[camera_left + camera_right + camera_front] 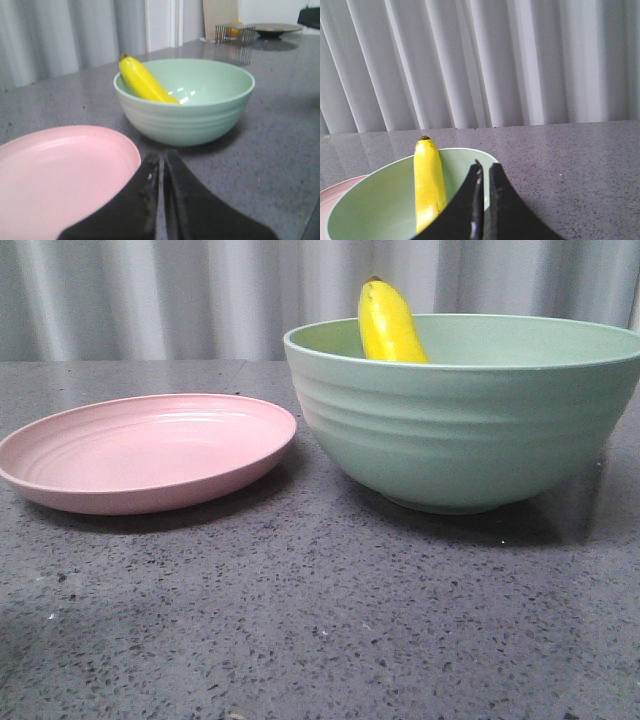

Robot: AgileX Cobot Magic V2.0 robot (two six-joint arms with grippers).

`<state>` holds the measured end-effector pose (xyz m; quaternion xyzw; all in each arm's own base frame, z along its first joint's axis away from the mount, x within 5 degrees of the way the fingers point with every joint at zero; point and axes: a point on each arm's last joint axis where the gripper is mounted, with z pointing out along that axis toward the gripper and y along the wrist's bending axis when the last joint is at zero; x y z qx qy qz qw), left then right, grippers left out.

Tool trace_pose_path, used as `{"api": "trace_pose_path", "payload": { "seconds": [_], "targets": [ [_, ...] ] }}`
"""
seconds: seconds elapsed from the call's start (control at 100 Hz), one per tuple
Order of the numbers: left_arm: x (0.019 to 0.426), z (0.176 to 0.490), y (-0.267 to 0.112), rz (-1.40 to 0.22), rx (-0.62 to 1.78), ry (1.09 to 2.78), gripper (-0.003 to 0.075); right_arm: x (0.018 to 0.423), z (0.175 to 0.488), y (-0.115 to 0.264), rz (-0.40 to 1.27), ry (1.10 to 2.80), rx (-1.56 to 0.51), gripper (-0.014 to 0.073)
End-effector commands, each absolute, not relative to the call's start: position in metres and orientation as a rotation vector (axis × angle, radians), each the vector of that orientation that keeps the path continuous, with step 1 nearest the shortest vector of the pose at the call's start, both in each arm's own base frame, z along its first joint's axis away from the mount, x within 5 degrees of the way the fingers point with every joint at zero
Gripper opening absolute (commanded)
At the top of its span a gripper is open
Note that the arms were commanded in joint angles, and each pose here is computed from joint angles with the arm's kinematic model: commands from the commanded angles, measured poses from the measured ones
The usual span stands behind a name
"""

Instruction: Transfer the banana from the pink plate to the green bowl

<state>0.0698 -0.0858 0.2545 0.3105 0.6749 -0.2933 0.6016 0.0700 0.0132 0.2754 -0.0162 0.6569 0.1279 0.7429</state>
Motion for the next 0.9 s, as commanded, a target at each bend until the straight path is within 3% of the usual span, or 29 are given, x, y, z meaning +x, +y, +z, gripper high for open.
{"api": "trace_pose_path", "payload": {
  "seconds": [0.0,0.34,0.89],
  "targets": [
    [0.067,0.256,-0.080,-0.698,0.667,1.484,-0.0020,0.069,0.290,0.009,0.254,1.350,-0.007,-0.0062],
    [0.061,0.200,-0.052,-0.556,0.561,1.585,-0.0020,0.069,0.290,0.009,0.254,1.350,-0.007,-0.0062],
    [0.060,0.205,-0.011,-0.169,0.120,1.550,-0.0020,0.069,0.290,0.009,0.254,1.350,-0.007,-0.0062]
  ]
}}
